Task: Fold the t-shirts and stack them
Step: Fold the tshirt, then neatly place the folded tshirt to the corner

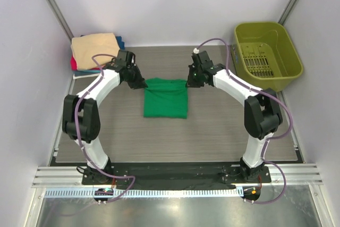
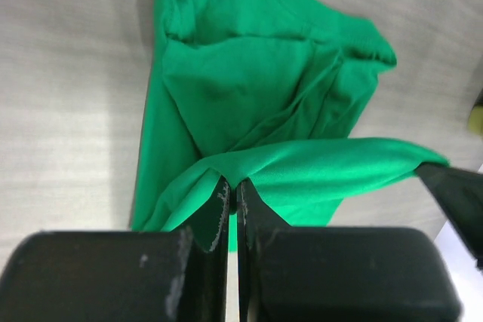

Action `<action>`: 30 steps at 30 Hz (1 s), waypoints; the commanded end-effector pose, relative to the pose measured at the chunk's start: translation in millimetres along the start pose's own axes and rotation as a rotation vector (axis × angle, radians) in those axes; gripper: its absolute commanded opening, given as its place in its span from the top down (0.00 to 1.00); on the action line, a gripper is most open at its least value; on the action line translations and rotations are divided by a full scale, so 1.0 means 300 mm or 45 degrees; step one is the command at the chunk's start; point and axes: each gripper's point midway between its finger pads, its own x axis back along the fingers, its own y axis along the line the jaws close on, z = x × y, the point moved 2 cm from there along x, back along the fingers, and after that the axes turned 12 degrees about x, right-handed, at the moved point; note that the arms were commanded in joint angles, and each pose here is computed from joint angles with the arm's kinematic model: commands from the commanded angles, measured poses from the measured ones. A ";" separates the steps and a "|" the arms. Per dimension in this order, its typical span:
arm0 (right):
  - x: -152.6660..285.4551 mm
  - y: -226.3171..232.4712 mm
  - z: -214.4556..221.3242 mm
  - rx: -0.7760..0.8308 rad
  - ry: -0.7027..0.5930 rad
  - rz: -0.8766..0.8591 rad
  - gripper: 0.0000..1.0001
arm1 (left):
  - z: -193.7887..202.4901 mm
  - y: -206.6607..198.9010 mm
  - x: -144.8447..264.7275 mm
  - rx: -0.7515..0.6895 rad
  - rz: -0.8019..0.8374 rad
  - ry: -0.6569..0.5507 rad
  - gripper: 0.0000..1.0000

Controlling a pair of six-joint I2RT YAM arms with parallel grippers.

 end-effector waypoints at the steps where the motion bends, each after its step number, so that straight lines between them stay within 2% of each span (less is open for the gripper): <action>1: -0.021 -0.021 -0.094 0.033 -0.062 0.000 0.99 | -0.113 -0.051 -0.014 -0.002 0.055 -0.066 1.00; 3: -0.063 -0.040 -0.133 0.008 -0.062 -0.006 0.99 | -0.132 -0.036 -0.066 0.009 0.020 -0.045 1.00; 4: -0.082 -0.041 -0.140 0.002 -0.052 -0.020 0.82 | -0.174 -0.064 -0.063 0.008 0.041 -0.069 0.96; 5: -0.082 -0.045 -0.192 -0.011 -0.086 -0.033 0.70 | -0.174 -0.076 -0.078 0.000 0.063 -0.036 0.86; 6: -0.093 -0.053 -0.197 -0.019 -0.074 -0.027 0.55 | -0.182 -0.067 -0.129 -0.019 0.060 -0.002 0.72; 7: -0.129 -0.068 -0.191 -0.030 -0.053 -0.009 0.33 | -0.190 -0.081 -0.139 -0.028 0.078 0.021 0.49; 8: -0.124 -0.074 -0.227 -0.038 -0.078 0.000 0.29 | -0.211 -0.122 -0.124 -0.041 0.110 0.036 0.44; 11: -0.116 -0.107 -0.215 -0.048 -0.061 0.055 0.23 | -0.230 -0.123 -0.117 -0.083 0.094 0.008 0.36; 12: -0.107 -0.108 -0.203 -0.045 -0.061 0.056 0.22 | -0.239 -0.139 -0.076 -0.105 0.113 -0.036 0.36; 16: -0.059 -0.124 -0.102 -0.070 -0.053 0.063 0.22 | -0.219 -0.081 -0.057 -0.128 0.129 -0.126 0.36; 17: -0.040 -0.134 -0.034 -0.081 -0.025 0.062 0.22 | -0.233 -0.096 -0.052 -0.144 0.181 -0.174 0.36; 18: -0.028 -0.126 -0.029 -0.096 -0.058 0.036 0.22 | -0.188 -0.034 -0.088 -0.131 0.157 -0.137 0.37; 22: 0.029 -0.105 0.091 -0.111 -0.064 -0.040 0.22 | -0.148 -0.006 -0.126 -0.160 0.260 -0.153 0.39; 23: 0.029 -0.114 0.152 -0.117 -0.026 -0.039 0.22 | -0.158 -0.015 -0.138 -0.177 0.296 -0.174 0.40; 30: 0.088 -0.136 0.254 -0.114 0.003 -0.033 0.23 | -0.165 0.032 -0.295 -0.214 0.285 -0.138 0.40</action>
